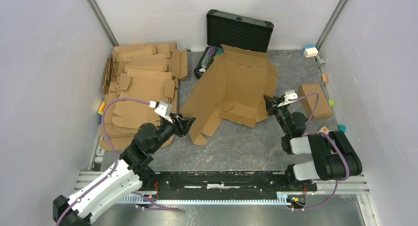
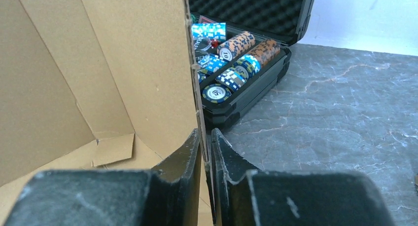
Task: Fold the paper box
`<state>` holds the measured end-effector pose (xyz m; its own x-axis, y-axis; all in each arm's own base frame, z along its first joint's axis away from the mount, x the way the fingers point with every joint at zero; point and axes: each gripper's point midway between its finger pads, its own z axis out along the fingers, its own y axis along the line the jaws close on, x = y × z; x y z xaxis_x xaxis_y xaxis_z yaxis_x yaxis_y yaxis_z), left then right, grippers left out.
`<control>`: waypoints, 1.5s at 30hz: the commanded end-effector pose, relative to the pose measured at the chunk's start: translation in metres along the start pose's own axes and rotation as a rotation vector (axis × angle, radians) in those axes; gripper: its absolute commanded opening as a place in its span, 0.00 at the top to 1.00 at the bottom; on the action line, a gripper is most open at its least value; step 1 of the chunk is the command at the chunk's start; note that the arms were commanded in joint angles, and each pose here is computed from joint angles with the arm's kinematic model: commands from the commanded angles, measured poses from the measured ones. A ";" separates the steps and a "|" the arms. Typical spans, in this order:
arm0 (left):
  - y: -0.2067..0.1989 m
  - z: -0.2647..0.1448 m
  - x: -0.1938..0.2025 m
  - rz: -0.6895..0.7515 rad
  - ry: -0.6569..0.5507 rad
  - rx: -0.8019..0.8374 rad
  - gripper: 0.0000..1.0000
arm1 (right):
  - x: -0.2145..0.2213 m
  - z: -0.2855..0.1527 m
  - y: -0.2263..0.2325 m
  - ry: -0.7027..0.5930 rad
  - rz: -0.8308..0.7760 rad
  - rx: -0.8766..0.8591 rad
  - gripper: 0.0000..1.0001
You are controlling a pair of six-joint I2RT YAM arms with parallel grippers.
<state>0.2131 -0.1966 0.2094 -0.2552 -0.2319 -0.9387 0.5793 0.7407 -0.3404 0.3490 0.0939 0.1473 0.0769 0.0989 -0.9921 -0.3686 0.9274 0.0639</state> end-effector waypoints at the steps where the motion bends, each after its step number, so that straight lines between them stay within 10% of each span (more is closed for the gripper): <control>1: 0.019 0.012 -0.004 0.080 -0.041 -0.085 0.47 | -0.021 0.001 0.003 -0.090 -0.058 -0.007 0.81; 7: 0.020 0.038 -0.008 0.142 -0.028 -0.097 0.44 | -0.023 -0.002 0.003 -0.099 -0.062 -0.005 0.80; 17: 0.008 0.044 -0.026 0.243 -0.081 -0.029 0.92 | 0.006 -0.009 -0.018 0.049 -0.012 0.143 0.51; 45: -0.018 0.040 0.010 0.244 -0.016 0.133 0.93 | 0.066 -0.031 0.018 0.349 0.103 0.196 0.25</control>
<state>0.2350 -0.2332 0.1969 -0.1283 -0.0612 -0.9898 0.6925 0.7090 -0.1336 0.3177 0.1058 0.0734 -0.3017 0.0961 -0.9485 -0.1792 0.9714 0.1555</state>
